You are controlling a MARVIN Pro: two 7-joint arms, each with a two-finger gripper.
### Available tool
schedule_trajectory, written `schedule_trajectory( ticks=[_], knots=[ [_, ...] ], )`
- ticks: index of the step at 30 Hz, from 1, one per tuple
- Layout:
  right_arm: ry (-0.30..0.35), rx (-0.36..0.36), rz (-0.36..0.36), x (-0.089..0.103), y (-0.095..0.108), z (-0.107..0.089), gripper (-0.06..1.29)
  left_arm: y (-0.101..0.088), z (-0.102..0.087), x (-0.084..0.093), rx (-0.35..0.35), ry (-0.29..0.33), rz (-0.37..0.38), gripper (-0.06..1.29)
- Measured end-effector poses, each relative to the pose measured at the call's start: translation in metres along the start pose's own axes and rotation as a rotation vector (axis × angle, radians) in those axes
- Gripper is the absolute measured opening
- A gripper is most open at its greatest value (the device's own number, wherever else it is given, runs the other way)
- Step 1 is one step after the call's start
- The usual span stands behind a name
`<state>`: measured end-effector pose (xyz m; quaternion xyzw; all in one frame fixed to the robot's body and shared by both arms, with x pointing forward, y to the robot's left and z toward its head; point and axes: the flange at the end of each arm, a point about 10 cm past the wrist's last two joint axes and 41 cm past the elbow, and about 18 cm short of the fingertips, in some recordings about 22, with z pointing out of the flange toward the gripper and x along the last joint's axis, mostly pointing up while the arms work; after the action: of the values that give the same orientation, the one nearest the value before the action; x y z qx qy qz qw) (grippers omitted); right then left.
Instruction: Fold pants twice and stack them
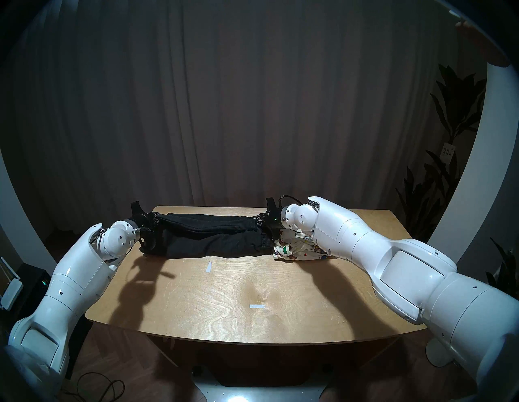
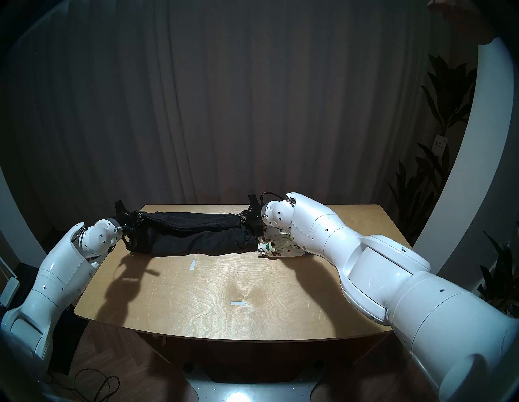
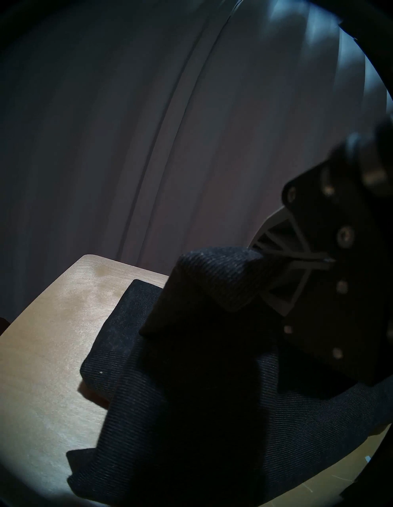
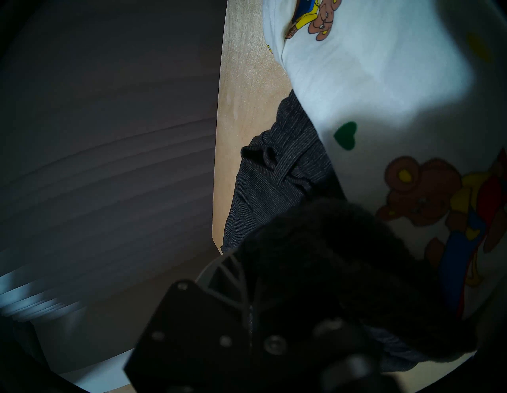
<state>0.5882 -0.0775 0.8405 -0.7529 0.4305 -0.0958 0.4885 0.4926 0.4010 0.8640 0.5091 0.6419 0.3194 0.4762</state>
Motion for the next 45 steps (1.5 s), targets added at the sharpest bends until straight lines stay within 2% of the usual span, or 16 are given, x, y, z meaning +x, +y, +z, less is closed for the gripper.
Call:
schedule_trajectory(
  ticks=[24, 30, 38, 39, 40, 42, 45],
  knots=[
    [0.038, -0.002, 0.021, 0.005, 0.002, 0.001, -0.03, 0.002, 0.025, -0.015, -0.015, 0.036, -0.036, -0.02],
    [0.046, -0.002, 0.025, 0.006, 0.003, 0.001, -0.03, 0.001, 0.03, -0.017, -0.014, 0.049, -0.044, 0.1],
    [0.06, -0.003, 0.032, 0.008, 0.004, 0.001, -0.03, -0.001, 0.038, -0.019, -0.01, 0.073, -0.058, 0.49],
    [0.061, -0.003, 0.033, 0.008, 0.004, 0.001, -0.03, -0.001, 0.039, -0.019, -0.01, 0.076, -0.06, 0.74],
    [0.063, -0.003, 0.034, 0.008, 0.004, 0.001, -0.03, -0.001, 0.04, -0.019, -0.009, 0.079, -0.061, 1.07],
    [0.064, -0.003, 0.034, 0.009, 0.004, 0.001, -0.03, -0.001, 0.041, -0.02, -0.009, 0.082, -0.063, 1.22],
    [0.068, -0.004, 0.037, 0.009, 0.004, 0.001, -0.03, -0.001, 0.044, -0.021, -0.008, 0.089, -0.067, 1.23]
  ],
)
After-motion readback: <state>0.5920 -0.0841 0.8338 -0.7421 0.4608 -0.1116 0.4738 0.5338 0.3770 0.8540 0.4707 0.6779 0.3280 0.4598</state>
